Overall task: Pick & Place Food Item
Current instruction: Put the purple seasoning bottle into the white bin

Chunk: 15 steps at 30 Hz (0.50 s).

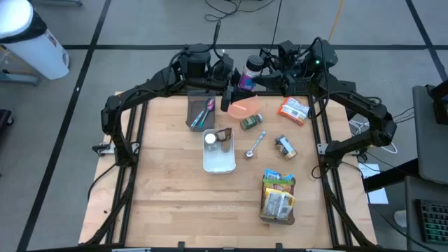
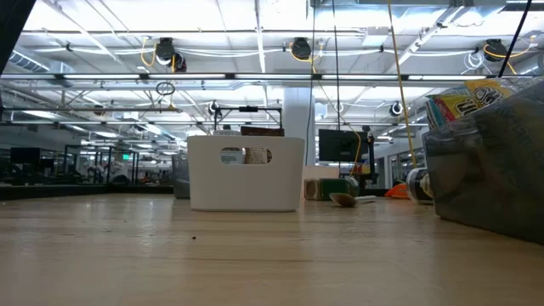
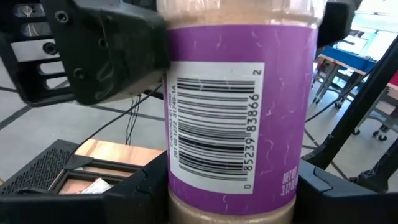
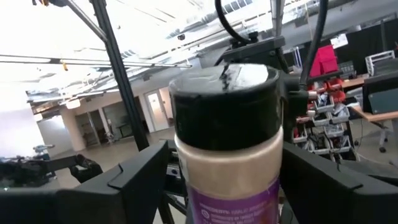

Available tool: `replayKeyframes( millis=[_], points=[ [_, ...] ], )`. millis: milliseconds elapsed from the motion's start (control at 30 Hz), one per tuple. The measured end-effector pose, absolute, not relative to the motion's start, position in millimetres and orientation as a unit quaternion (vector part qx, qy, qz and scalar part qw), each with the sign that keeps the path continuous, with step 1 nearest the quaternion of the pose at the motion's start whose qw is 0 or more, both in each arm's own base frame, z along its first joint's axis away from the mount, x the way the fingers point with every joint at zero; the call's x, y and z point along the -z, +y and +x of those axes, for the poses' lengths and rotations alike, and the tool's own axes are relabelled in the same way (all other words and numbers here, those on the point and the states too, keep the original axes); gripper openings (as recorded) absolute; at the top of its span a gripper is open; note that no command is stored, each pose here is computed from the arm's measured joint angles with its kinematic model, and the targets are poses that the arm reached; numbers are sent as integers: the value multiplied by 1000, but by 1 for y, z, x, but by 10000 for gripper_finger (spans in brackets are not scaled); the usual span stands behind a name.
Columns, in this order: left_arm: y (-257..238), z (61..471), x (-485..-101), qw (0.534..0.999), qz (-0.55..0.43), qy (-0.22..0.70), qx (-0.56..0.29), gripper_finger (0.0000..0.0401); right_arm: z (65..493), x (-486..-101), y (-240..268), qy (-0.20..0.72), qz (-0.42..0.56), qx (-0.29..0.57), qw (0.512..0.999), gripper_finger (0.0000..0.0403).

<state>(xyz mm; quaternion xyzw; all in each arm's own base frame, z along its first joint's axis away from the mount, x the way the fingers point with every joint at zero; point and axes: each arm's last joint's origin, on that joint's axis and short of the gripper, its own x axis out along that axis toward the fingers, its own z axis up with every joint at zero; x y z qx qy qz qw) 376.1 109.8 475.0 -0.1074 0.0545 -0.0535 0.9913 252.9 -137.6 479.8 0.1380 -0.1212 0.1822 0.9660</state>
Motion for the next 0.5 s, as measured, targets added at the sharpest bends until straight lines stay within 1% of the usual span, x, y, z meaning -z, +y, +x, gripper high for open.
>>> replayKeyframes(
  millis=[267, 500],
  points=[
    [110, 376, -476, 992, -107, 52, 53, 206, 256, -479, -134, -128, 121, -174, 969, 270],
    [114, 375, -475, 992, -108, 54, 39, 200, 257, -478, -135, -129, 126, -160, 970, 266]
  ],
)
